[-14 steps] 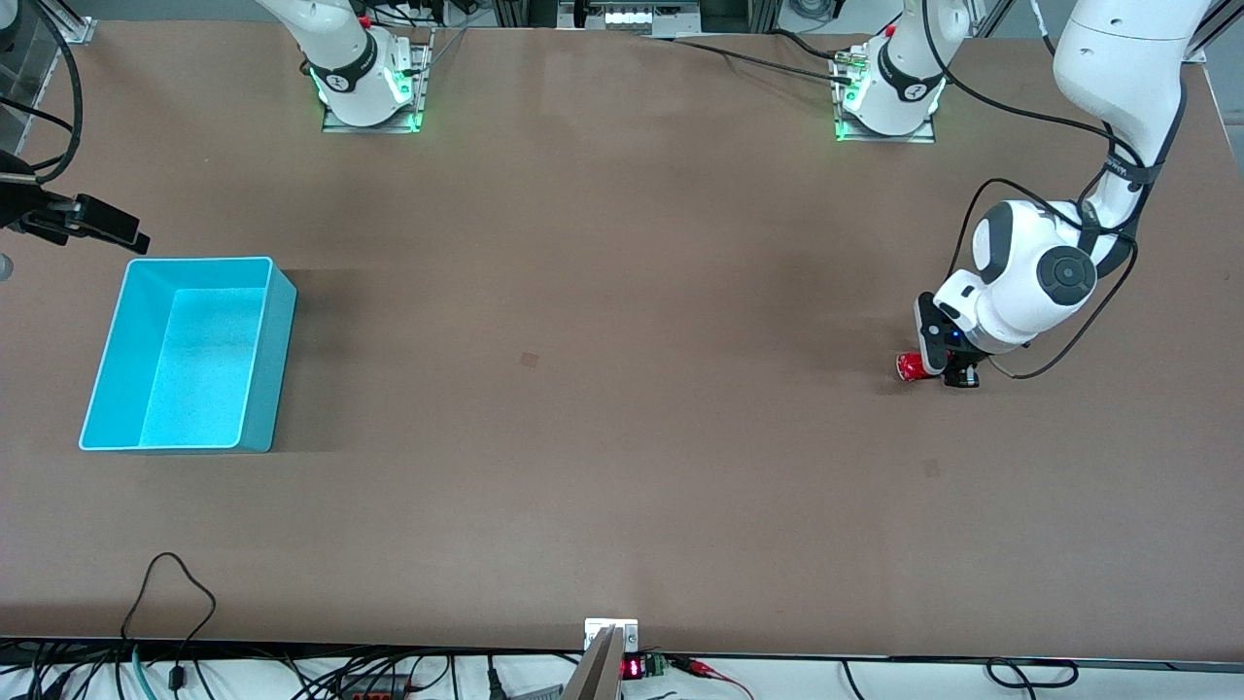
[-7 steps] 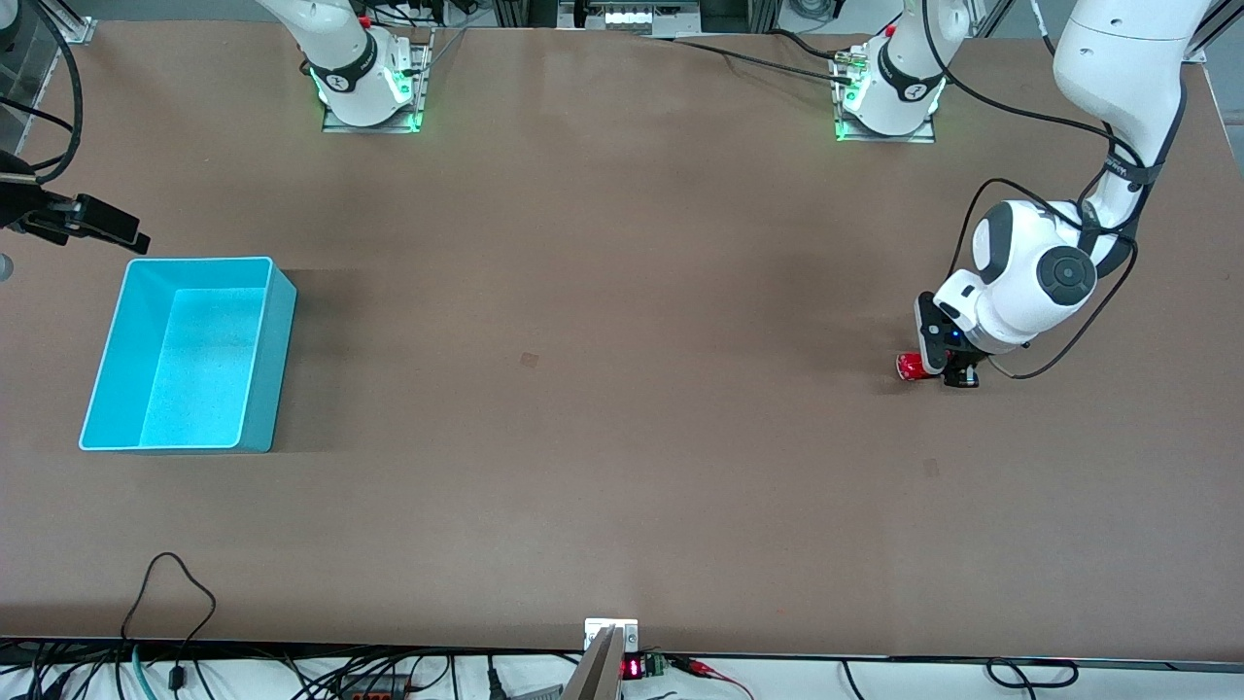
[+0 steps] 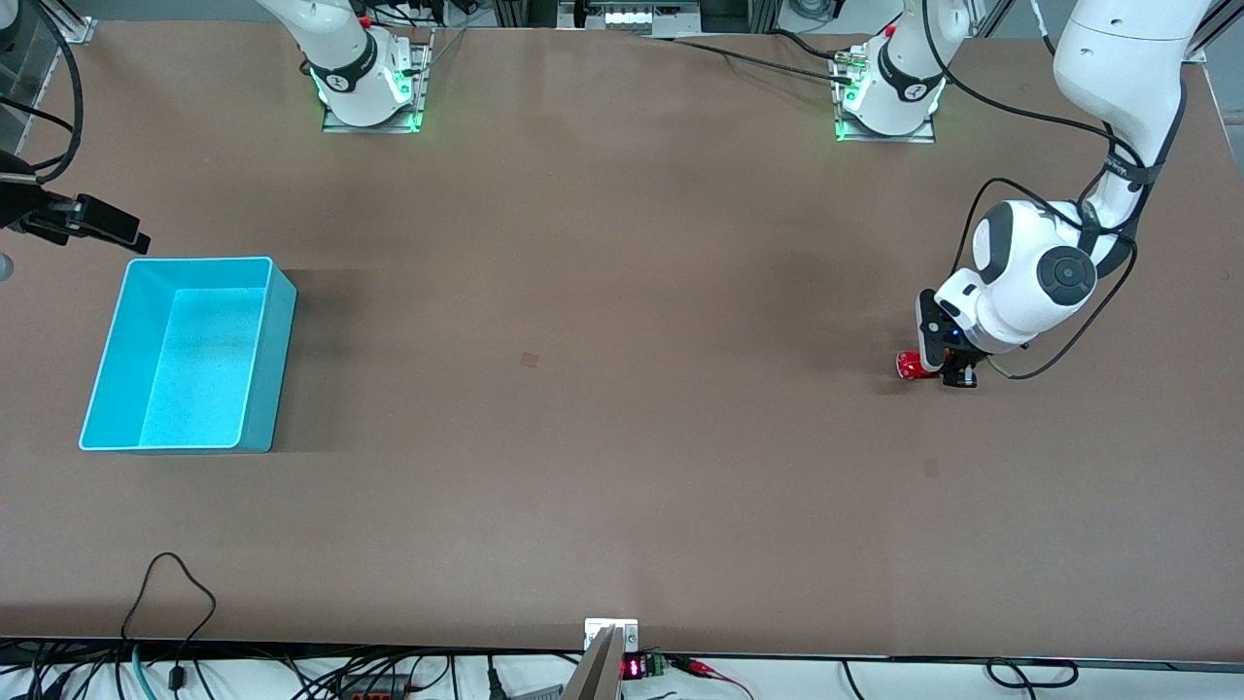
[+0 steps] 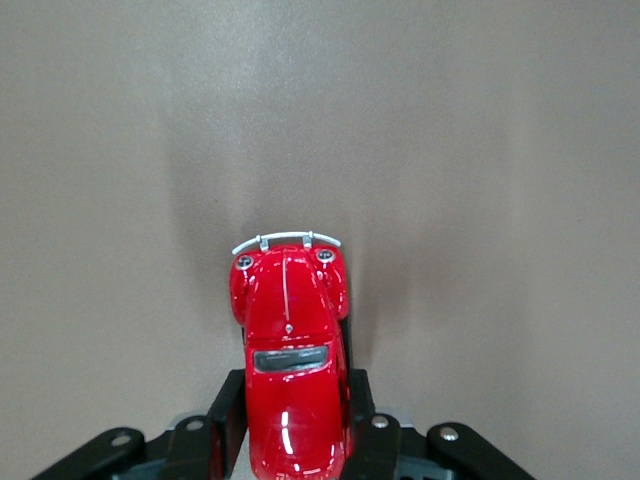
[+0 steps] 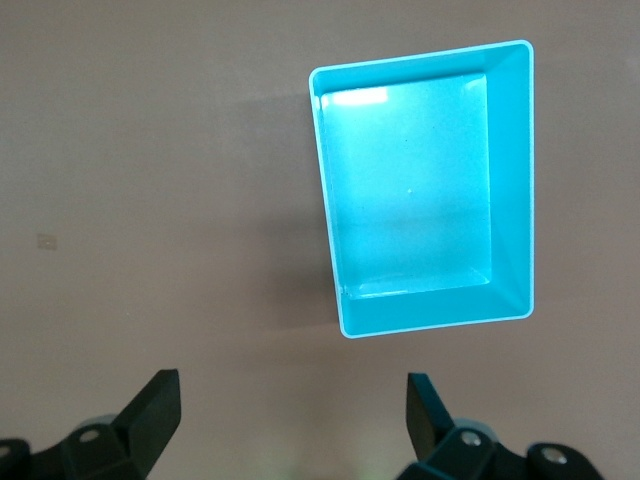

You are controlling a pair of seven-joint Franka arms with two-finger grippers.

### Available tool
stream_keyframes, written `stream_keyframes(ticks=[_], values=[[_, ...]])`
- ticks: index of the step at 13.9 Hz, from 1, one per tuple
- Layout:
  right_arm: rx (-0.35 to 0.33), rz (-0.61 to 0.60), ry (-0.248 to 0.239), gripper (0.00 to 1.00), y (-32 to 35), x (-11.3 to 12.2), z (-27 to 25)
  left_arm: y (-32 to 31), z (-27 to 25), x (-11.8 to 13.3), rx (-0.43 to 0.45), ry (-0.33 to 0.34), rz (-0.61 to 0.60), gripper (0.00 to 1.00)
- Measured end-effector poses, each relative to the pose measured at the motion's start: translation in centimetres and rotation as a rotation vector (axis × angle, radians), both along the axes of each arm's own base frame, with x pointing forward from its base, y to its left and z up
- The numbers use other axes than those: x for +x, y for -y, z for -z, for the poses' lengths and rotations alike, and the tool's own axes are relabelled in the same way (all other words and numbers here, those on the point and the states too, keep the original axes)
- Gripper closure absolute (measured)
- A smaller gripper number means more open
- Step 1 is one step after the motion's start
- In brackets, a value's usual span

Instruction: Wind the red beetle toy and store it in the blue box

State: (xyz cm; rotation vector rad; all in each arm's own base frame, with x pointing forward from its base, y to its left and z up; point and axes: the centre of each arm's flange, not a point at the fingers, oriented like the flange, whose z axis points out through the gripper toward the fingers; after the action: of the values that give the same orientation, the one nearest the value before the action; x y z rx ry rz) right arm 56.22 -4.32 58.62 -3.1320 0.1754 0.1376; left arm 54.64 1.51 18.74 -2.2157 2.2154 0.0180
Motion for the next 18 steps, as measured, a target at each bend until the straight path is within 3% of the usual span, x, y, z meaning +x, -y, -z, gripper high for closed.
stream_keyframes(ticks=[5,13,14,16,18], values=[[0.0,-0.003,0.0,0.0,-0.1,0.0,0.0,-3.1,0.1,-0.2,0.0,-0.002,-0.028,0.56],[0.001,-0.011,0.0,0.0,-0.6,0.0,0.0,-14.2,0.0,-0.7,-0.02,0.007,0.055,0.56],[0.001,-0.011,0.0,0.0,-0.6,0.0,0.0,-15.0,0.3,-0.8,-0.021,0.004,0.06,0.52],[0.001,-0.011,0.0,0.0,-0.6,0.0,0.0,-15.4,1.4,-1.0,-0.038,-0.034,0.071,0.33],[0.001,-0.008,0.0,0.0,-0.5,0.0,0.0,-12.6,-0.6,0.5,-0.064,-0.074,0.135,0.14]])
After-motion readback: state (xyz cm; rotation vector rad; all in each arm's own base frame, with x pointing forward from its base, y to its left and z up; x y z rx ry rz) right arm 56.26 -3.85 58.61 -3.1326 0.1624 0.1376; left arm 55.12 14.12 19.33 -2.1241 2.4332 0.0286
